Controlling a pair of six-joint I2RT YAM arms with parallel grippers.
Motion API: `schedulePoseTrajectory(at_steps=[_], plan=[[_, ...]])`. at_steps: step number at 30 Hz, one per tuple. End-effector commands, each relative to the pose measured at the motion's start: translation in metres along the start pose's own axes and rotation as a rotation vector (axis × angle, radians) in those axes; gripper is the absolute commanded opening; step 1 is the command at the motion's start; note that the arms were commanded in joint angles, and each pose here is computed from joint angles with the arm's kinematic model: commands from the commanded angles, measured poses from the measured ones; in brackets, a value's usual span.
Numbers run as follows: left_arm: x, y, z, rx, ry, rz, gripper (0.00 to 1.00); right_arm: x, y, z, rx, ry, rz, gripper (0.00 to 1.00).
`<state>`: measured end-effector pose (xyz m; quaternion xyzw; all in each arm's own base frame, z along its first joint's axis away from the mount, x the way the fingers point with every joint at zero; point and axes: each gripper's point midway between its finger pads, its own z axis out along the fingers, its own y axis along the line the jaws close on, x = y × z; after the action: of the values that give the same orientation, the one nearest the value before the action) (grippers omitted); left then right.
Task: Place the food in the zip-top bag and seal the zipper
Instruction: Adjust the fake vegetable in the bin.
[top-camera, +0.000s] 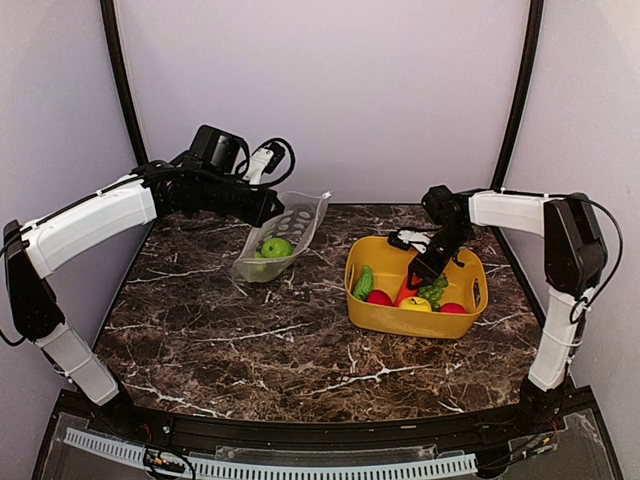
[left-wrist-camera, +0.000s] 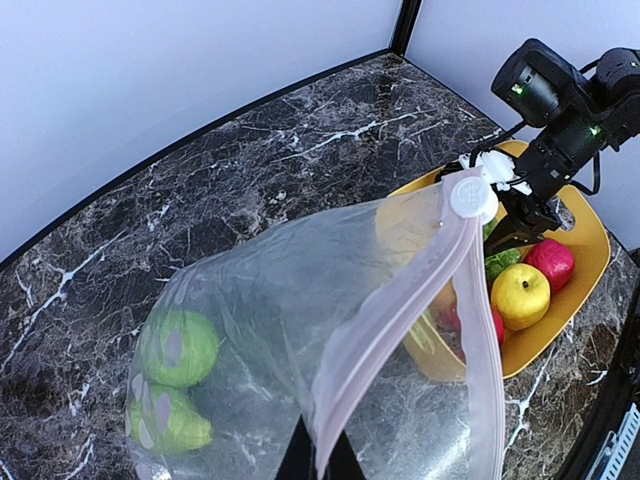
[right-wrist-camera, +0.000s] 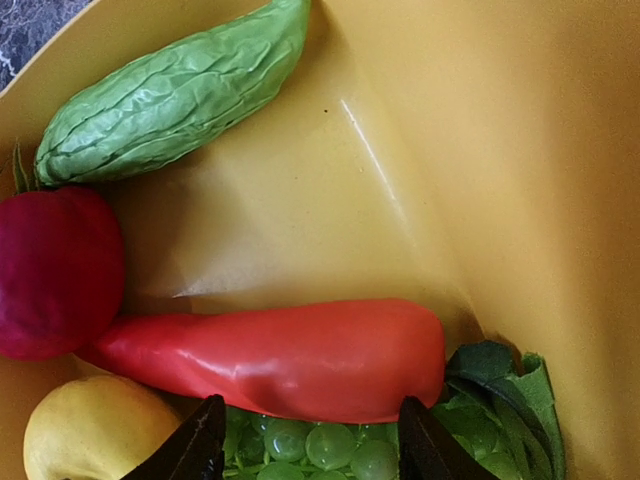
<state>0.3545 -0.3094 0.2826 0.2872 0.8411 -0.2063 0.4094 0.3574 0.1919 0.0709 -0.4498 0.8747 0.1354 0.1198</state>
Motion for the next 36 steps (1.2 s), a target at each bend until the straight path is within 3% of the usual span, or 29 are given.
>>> schedulePoseTrajectory(at_steps=[1,13,18,22,36], plan=[[0.005,-0.002,0.000,-0.002,0.017,0.016,0.01,0.006,-0.004,0.006,-0.009,0.041,0.045,0.58],[0.012,-0.005,0.010,0.013,0.050,0.019,0.01,-0.014,0.030,0.028,-0.093,0.076,-0.031,0.65],[0.012,-0.008,0.008,0.011,0.045,0.030,0.01,-0.039,0.046,0.005,-0.121,-0.014,-0.088,0.65],[0.012,-0.012,0.008,0.013,0.046,0.040,0.01,-0.039,0.041,-0.014,-0.036,-0.053,-0.112,0.64],[0.014,-0.015,0.008,-0.004,0.048,0.059,0.01,-0.007,0.026,-0.008,0.032,-0.014,0.095,0.56]])
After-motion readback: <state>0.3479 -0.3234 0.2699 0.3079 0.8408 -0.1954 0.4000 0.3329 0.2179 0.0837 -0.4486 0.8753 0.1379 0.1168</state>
